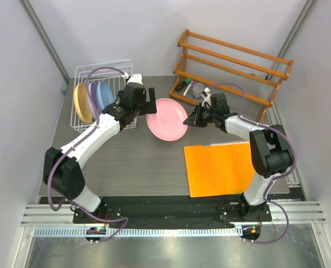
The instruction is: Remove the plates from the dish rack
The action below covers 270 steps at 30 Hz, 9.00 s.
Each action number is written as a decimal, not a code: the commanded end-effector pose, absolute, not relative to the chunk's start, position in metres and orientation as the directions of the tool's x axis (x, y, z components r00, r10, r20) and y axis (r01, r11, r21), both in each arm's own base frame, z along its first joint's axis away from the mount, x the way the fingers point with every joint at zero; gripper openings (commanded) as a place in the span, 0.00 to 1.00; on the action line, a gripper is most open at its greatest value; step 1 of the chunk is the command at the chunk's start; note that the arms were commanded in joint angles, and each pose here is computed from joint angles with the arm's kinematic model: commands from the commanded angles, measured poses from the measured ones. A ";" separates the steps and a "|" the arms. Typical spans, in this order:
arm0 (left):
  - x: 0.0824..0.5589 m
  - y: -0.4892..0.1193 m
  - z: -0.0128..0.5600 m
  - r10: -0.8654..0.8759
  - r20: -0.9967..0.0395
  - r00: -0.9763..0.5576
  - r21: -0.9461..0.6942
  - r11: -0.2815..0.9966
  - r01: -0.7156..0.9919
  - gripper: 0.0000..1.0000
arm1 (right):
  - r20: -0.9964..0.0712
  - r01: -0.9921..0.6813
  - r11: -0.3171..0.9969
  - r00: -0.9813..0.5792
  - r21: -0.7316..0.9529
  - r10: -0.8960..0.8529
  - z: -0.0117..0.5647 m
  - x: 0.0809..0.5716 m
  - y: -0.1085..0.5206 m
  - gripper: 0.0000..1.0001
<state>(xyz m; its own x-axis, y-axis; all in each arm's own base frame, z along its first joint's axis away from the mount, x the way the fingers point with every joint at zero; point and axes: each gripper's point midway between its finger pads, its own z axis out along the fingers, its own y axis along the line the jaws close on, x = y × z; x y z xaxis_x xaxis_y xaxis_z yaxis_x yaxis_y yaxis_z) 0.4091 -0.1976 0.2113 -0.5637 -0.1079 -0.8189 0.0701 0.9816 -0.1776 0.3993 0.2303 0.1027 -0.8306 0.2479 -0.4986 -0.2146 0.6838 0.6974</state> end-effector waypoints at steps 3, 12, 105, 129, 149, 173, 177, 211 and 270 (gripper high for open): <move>0.411 -0.131 0.243 -0.028 -0.905 -0.425 0.037 0.989 -0.144 1.00 | -0.542 -0.166 0.783 -0.805 0.599 0.244 0.116 0.408 0.194 0.01; 0.423 -0.074 0.252 -0.012 -0.922 -0.386 0.126 0.935 -0.331 0.99 | -0.510 -0.157 0.791 -0.833 0.591 0.216 0.086 0.417 0.198 0.01; 0.407 -0.038 0.323 0.175 -0.886 -0.429 0.395 0.771 -0.500 0.00 | -0.686 -0.283 0.844 -0.716 0.455 0.130 0.166 0.402 0.197 0.59; 0.399 -0.208 0.235 -0.111 -0.817 -0.565 -0.220 0.967 0.127 0.00 | -0.684 -0.418 0.671 -0.705 0.613 0.185 0.175 0.402 0.259 0.68; 0.390 -0.207 0.233 -0.121 -0.819 -0.561 -0.238 0.961 0.141 0.56 | -0.676 -0.381 0.700 -0.710 0.604 0.196 0.156 0.404 0.253 0.01; 0.407 -0.028 0.255 -0.027 -0.923 -0.385 0.155 0.889 -0.432 0.99 | -0.533 -0.176 0.849 -0.835 0.498 0.139 0.113 0.410 0.207 0.02; 0.412 -0.014 0.245 -0.069 -0.914 -0.400 0.129 0.885 -0.448 1.00 | -0.510 -0.168 0.854 -0.851 0.493 0.127 0.100 0.411 0.208 0.06; 0.447 0.063 0.189 -0.130 -0.886 -0.446 0.192 0.772 -0.606 0.43 | -0.656 -0.175 0.927 -0.749 0.331 0.093 0.143 0.402 0.169 0.69; 0.401 -0.027 0.298 -0.131 -0.923 -0.361 0.003 0.938 -0.348 0.00 | -0.706 -0.331 0.818 -0.697 0.470 0.124 0.190 0.394 0.207 0.69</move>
<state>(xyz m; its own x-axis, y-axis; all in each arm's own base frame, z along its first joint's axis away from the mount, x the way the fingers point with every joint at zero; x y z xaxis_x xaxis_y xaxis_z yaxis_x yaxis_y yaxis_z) 0.3926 0.0349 0.2969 -0.3960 0.0513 -0.9168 -0.5874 0.7533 0.2959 0.3917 0.1765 0.1297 -0.7874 0.0910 -0.6097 -0.1844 0.9090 0.3738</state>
